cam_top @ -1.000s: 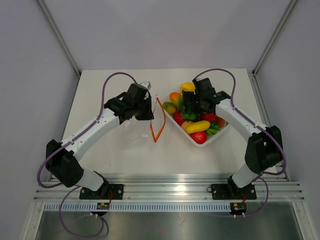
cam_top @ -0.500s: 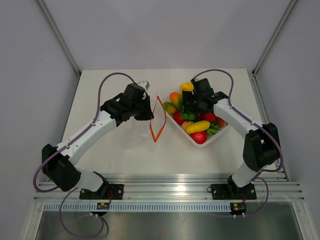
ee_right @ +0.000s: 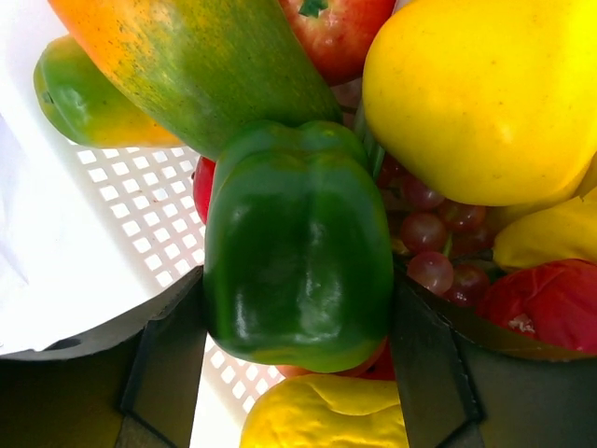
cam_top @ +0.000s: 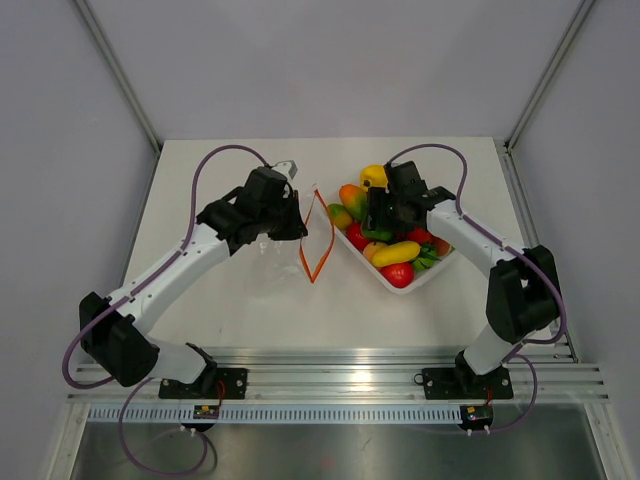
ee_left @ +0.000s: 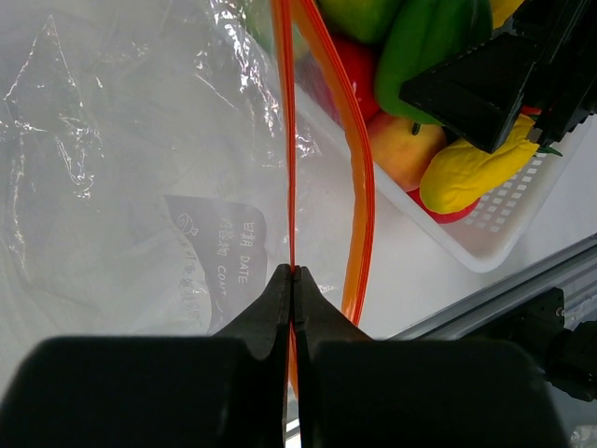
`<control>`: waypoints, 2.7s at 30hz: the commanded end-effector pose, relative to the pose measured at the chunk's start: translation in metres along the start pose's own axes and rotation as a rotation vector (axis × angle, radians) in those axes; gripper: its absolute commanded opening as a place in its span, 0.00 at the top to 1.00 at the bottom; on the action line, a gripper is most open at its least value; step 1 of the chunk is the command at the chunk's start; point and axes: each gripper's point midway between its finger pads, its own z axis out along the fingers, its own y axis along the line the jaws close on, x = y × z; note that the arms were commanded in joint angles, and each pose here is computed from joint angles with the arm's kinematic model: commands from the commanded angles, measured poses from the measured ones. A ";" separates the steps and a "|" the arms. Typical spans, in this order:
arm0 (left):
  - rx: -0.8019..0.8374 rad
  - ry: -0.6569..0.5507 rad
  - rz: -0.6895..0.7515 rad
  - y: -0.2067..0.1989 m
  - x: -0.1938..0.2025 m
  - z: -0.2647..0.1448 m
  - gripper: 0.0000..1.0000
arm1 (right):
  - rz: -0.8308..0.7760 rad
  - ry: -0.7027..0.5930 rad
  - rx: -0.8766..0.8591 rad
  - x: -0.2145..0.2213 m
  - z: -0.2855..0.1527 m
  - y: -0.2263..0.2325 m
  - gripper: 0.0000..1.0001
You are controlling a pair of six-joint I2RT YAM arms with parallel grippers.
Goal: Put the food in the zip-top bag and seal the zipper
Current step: Pick up the fake vegetable from the bin, then place the fake vegetable in the zipper food storage bag.
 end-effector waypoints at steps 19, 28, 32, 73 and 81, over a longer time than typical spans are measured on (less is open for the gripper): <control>0.097 -0.038 -0.012 -0.021 -0.009 -0.006 1.00 | -0.012 -0.274 -0.339 -0.053 -0.139 0.099 0.65; 0.126 -0.043 -0.016 -0.027 -0.012 -0.010 1.00 | -0.022 -0.201 -0.474 -0.029 -0.133 0.150 0.65; 0.145 -0.047 -0.012 -0.033 -0.016 -0.016 1.00 | -0.021 -0.147 -0.475 -0.013 -0.113 0.155 0.65; 0.298 -0.078 -0.036 -0.065 -0.030 -0.033 1.00 | -0.073 -0.055 -0.403 0.017 -0.096 0.150 0.25; 0.285 -0.071 -0.032 -0.061 -0.029 -0.027 1.00 | -0.086 -0.099 -0.395 0.008 -0.118 0.146 0.20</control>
